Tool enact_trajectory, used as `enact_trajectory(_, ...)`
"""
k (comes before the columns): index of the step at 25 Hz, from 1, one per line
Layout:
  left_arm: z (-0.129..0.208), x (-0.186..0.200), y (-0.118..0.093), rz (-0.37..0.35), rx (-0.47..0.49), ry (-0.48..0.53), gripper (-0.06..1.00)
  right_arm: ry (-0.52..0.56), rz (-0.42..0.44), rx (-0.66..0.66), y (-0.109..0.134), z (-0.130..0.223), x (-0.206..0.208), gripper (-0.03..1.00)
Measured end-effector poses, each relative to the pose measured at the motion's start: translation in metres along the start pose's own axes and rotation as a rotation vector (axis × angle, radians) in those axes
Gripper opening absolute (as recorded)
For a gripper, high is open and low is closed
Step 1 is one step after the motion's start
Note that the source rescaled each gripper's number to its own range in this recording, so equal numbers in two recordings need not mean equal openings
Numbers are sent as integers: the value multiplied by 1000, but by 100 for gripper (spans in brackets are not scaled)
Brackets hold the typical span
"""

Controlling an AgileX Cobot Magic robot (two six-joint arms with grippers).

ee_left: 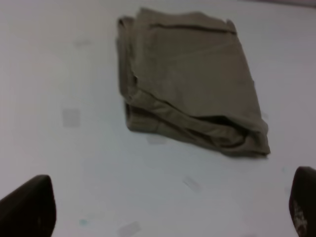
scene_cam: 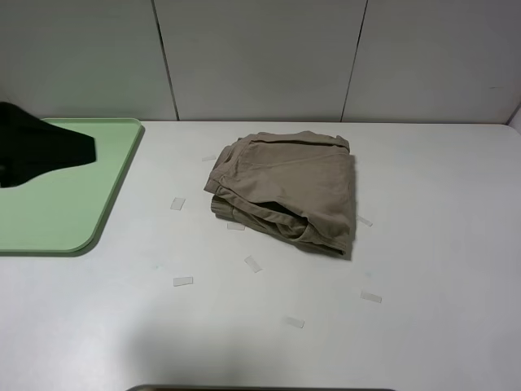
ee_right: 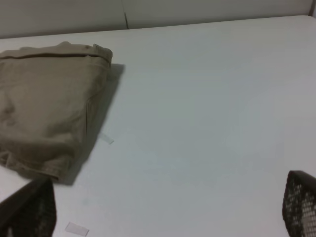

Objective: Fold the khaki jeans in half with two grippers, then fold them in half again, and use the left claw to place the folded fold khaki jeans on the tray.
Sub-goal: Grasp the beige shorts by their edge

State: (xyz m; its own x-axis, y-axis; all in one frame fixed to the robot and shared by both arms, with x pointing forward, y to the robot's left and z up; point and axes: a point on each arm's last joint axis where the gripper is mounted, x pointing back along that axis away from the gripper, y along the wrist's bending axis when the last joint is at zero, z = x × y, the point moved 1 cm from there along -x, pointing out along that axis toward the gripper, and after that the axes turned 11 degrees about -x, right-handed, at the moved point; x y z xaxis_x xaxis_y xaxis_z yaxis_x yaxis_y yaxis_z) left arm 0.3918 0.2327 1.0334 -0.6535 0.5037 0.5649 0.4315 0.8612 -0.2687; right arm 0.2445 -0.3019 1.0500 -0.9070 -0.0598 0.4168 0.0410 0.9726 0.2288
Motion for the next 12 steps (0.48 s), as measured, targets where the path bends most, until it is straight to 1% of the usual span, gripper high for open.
enact_trajectory(3, -8, -32, 6, 51, 41, 49, 94, 0, 0, 0, 0, 0, 0, 100)
enact_trajectory(7, -20, -70, 15, 97, 78, 92, 94, 0, 0, 0, 0, 0, 0, 100)
enact_trajectory(12, -36, -108, 26, 133, 129, 101, 94, 0, 0, 0, 0, 0, 0, 100)
